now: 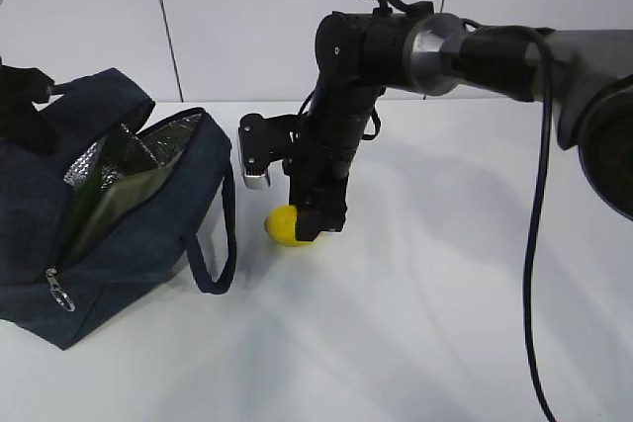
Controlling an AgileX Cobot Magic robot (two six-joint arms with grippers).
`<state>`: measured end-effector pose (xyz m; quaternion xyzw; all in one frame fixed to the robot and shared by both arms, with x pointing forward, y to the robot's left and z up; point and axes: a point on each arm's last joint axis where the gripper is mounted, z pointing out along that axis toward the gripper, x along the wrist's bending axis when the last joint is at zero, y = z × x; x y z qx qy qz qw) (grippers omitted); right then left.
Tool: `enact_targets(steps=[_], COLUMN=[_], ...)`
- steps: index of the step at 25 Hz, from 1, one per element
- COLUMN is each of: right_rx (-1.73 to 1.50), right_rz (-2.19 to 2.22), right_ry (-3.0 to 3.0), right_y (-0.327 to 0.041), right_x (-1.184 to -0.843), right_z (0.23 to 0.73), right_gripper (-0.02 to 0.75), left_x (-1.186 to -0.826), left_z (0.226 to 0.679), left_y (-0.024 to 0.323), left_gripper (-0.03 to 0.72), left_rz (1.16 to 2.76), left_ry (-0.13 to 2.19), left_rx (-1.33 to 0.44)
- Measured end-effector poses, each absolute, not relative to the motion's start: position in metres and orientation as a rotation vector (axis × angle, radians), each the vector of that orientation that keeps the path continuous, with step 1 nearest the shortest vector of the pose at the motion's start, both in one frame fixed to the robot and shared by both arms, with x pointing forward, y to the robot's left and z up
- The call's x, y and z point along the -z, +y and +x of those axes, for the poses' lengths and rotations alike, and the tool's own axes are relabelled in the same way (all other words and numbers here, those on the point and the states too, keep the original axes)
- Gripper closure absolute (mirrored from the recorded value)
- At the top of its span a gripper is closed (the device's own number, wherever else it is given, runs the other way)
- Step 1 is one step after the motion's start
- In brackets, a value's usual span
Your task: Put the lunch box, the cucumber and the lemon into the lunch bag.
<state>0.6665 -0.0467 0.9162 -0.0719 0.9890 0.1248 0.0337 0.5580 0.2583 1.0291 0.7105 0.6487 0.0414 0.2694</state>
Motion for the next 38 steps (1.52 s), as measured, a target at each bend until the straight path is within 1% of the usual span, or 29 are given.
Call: enact_targets(steps=[12, 21, 25, 29, 34, 38], right_rx=[-0.39, -0.384, -0.369, -0.398, -0.401, -0.373], right_rz=[-0.121, -0.122, -0.112, 0.038, 0.337, 0.569], right_ry=[3.056, 3.071, 3.114, 3.086, 3.069, 2.99], right_y=[-0.047, -0.047, -0.047, -0.045, -0.045, -0.052], right_x=[-0.916, -0.916, -0.923, -0.939, -0.947, -0.97], right_z=[0.667, 0.665, 0.663, 0.669, 0.67, 0.67], right_gripper=[0.391, 0.418, 0.42, 0.421, 0.422, 0.422], left_x=[-1.029, -1.029, -1.029, -1.029, -1.029, -1.029], left_z=[0.558, 0.558, 0.558, 0.558, 0.558, 0.558], left_y=[0.258, 0.258, 0.258, 0.258, 0.258, 0.258], left_gripper=[0.691, 0.691, 0.691, 0.691, 0.691, 0.691], left_rz=[1.915, 1.915, 1.915, 1.912, 1.904, 1.902], left_ry=[1.749, 1.749, 1.749, 1.749, 1.75, 1.751], left_rx=[-0.112, -0.112, -0.112, -0.109, -0.103, -0.102])
